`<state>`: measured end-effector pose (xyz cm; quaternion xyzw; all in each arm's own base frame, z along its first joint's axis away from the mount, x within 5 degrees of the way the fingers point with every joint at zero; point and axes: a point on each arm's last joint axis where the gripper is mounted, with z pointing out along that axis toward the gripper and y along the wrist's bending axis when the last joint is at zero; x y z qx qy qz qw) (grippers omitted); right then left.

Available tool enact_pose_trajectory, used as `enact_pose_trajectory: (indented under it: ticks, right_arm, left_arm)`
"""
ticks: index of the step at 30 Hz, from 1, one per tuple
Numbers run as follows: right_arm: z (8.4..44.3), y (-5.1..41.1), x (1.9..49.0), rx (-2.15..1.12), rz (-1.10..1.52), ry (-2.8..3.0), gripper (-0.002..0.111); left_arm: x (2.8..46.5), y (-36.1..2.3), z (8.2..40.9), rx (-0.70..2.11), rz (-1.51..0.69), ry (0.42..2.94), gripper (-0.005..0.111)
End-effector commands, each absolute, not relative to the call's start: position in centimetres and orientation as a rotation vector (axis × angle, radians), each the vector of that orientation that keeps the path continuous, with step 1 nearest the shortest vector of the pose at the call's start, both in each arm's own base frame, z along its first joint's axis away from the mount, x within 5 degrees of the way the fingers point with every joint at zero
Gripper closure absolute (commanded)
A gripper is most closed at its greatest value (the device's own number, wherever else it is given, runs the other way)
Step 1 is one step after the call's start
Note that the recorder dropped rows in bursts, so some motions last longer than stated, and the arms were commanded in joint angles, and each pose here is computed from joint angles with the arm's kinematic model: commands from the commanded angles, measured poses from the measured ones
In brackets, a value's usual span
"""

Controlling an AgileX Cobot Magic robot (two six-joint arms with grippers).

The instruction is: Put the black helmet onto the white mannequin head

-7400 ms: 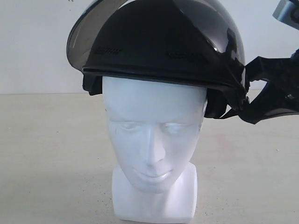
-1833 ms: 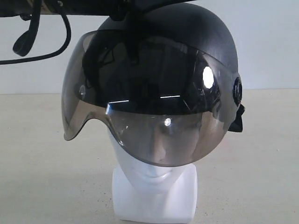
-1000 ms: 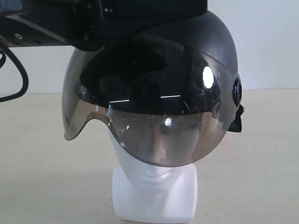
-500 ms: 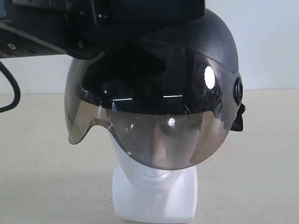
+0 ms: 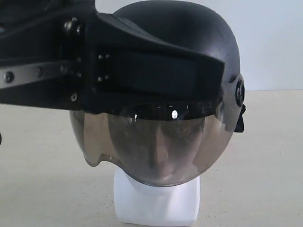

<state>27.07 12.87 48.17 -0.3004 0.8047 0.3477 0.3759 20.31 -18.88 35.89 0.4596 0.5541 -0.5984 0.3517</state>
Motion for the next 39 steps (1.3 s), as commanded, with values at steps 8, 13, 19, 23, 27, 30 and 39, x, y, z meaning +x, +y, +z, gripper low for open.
enact_pose_trajectory:
  ticks: [8,13,19,23,27,30,39]
  right_arm:
    - [48.6,12.6,26.8,-0.809,0.807,2.014,0.108]
    - [49.7,10.7,24.6,-0.798,0.57,2.049,0.108]
    - [49.0,9.5,20.2,-0.755,0.582,2.078,0.108]
    - [45.9,8.9,18.0,-0.676,0.616,2.153,0.108]
    - [39.7,8.0,18.0,-0.376,0.623,2.128,0.108]
    - [35.1,8.0,18.6,-0.29,0.636,2.141,0.108]
    - [33.8,7.7,21.5,-0.214,0.538,2.09,0.108]
  left_arm:
    - [19.4,-17.0,46.6,1.176,-1.3,1.223,0.102]
    - [21.6,-11.6,47.8,1.029,-0.986,1.392,0.102]
    - [27.8,-5.1,42.1,0.828,-0.898,1.613,0.102]
    - [30.5,-4.3,37.7,0.843,-0.902,1.672,0.102]
    - [32.7,-4.0,34.4,0.854,-0.925,1.715,0.102]
    - [34.2,-3.8,32.6,0.825,-0.944,1.737,0.102]
    - [33.8,-4.1,32.1,0.81,-0.996,1.784,0.102]
